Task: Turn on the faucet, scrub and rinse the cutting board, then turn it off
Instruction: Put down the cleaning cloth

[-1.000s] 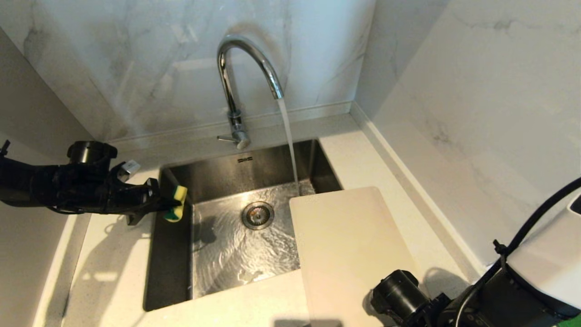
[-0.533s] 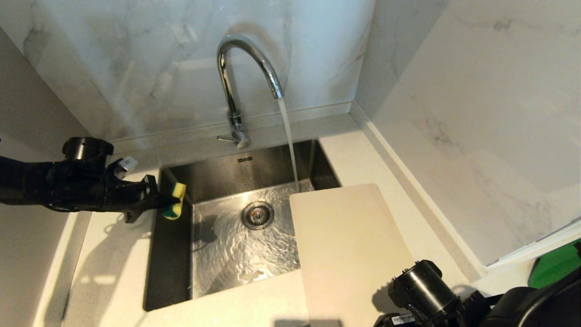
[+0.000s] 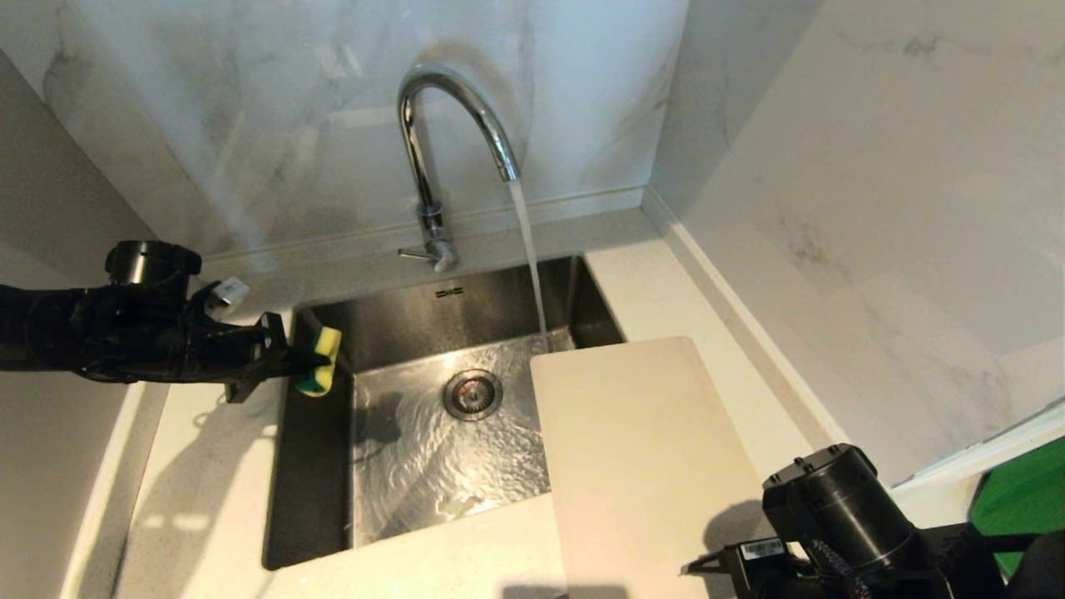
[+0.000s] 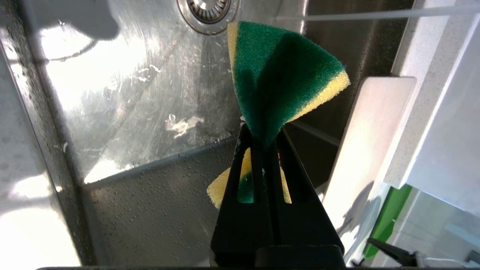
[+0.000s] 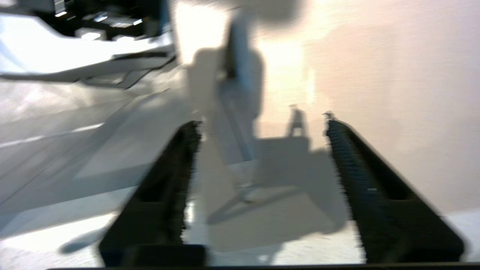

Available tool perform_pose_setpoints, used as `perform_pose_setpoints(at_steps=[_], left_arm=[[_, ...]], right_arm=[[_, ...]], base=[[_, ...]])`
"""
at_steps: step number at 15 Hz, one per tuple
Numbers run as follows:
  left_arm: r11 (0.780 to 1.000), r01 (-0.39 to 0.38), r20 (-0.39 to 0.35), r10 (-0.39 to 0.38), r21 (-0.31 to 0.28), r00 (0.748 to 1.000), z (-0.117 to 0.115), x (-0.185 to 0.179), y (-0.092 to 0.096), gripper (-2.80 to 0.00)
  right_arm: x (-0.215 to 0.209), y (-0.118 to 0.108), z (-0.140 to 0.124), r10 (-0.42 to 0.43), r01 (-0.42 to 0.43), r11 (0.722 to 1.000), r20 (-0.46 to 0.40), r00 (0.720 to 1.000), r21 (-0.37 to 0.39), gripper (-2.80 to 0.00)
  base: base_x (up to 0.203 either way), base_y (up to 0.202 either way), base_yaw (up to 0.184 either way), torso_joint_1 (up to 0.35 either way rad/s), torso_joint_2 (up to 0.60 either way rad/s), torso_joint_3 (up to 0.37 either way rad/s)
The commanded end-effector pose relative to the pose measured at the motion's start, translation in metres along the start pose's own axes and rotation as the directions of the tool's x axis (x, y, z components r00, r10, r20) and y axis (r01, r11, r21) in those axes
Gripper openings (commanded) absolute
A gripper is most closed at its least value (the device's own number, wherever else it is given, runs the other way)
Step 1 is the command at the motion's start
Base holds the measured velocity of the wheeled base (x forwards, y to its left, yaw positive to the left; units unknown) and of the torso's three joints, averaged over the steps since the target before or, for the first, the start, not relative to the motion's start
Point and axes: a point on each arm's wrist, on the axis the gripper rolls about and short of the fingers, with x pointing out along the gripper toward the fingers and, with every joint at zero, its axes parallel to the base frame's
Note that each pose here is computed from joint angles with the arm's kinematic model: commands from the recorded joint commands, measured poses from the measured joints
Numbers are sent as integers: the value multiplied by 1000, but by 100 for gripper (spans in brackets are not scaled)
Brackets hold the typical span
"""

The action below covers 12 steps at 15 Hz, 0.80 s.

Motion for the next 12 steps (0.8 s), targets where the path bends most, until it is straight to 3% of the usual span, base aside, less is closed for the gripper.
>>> perform_pose_setpoints(at_steps=[1,7,9,12], left_arm=[[1000,10,-2,-10,4,1000,-2,-2,-5,-280],[1000,10,-2,-10,4,1000,-2,-3,-5,-280],[1000,10,-2,-10,4,1000,-2,-3,-5,-280],[1000,11,-3,-11,5,1000,-2,-3,-6,-280]], right_arm=[[-15,-14,7,-91,91,996,34,995,-12,-280],[-53,-95,34,-327,329,944,103,939,6,-280],[-71,-127,41,-412,412,911,114,904,23,-280],[-101,-178,52,-549,546,835,134,825,60,-280]], base=[[0,0,0,0,0,0],[0,0,0,0,0,0],[0,0,0,0,0,0],[0,0,0,0,0,0]])
